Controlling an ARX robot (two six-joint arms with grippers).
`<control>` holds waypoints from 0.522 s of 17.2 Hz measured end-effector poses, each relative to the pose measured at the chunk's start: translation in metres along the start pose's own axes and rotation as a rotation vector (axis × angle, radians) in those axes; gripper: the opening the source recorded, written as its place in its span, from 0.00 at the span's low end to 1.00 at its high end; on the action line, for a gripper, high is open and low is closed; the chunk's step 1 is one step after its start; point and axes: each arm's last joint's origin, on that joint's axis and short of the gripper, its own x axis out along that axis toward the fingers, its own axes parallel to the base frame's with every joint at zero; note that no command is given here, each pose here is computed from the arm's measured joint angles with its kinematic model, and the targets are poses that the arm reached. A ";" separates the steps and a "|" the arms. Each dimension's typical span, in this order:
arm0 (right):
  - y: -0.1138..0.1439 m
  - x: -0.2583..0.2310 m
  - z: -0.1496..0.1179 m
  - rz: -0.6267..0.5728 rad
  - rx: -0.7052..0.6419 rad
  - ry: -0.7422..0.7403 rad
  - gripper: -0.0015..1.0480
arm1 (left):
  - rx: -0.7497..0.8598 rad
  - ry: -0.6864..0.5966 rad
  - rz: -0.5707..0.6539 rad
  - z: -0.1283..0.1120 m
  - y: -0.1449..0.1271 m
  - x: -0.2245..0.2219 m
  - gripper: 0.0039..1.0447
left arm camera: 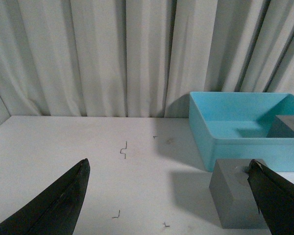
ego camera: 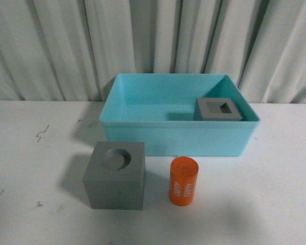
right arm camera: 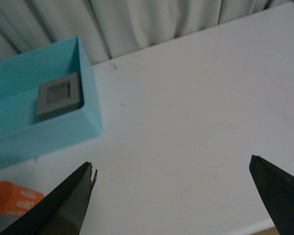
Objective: Place gray and orange parts in blue box
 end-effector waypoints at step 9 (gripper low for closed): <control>0.004 -0.017 -0.036 0.195 -0.192 -0.436 0.16 | 0.000 0.000 0.000 0.000 0.000 0.000 0.94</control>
